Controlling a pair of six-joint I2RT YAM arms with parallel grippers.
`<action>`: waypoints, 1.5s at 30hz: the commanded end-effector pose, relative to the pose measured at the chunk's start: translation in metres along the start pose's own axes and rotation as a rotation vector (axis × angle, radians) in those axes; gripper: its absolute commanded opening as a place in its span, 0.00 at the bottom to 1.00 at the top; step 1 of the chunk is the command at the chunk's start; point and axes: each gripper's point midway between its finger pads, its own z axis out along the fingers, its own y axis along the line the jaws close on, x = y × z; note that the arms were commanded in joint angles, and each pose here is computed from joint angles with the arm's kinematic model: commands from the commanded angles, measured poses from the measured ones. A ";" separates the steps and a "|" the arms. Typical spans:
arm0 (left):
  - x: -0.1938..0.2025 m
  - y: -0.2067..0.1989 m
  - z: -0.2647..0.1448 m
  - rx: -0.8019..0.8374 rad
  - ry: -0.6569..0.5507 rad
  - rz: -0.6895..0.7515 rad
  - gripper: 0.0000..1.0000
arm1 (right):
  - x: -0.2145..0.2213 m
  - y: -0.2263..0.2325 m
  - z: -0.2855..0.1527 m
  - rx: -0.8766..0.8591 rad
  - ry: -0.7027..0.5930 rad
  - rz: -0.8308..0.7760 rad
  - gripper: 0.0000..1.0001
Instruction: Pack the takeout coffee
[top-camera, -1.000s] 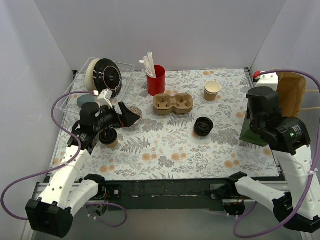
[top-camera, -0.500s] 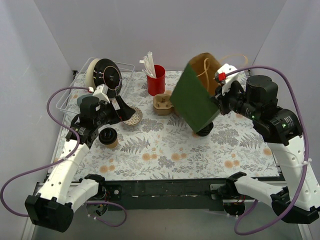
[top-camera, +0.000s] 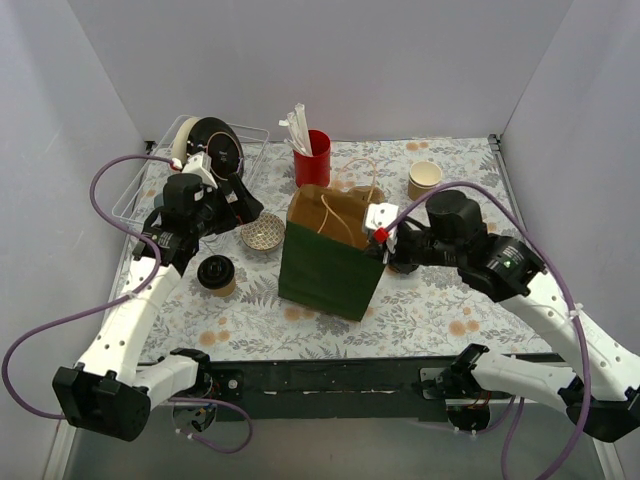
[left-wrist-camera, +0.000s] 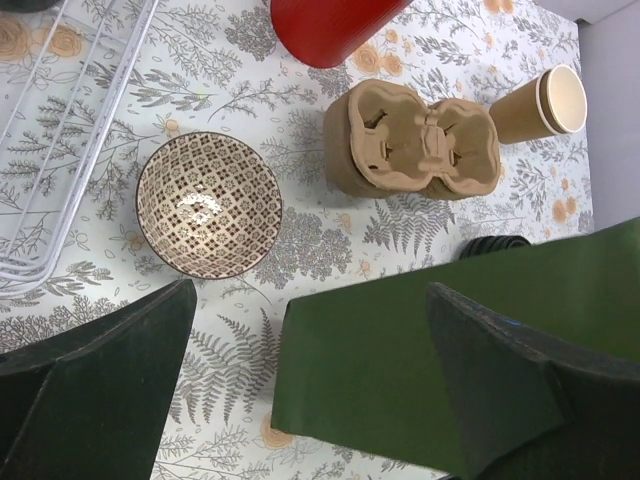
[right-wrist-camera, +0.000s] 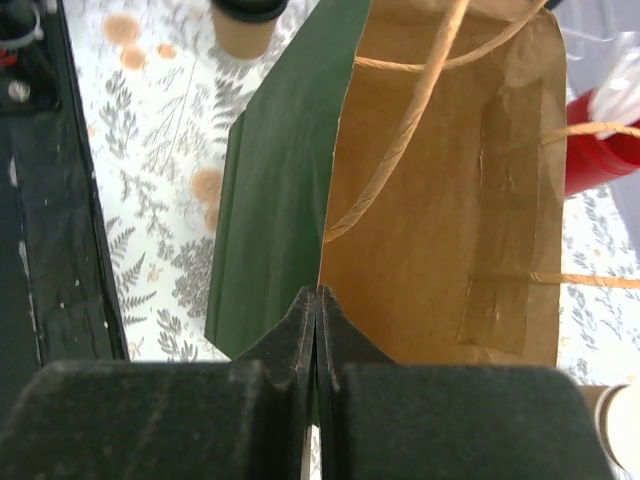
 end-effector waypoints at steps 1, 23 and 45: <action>-0.010 0.000 0.000 -0.028 -0.015 0.000 0.98 | 0.002 0.002 0.009 0.022 -0.004 -0.135 0.01; -0.022 -0.022 0.042 0.054 0.040 0.017 0.91 | 0.044 0.012 -0.028 0.111 0.036 -0.328 0.01; -0.007 -0.054 0.139 0.128 0.135 -0.035 0.65 | -0.050 0.021 -0.069 0.164 -0.371 -0.130 0.55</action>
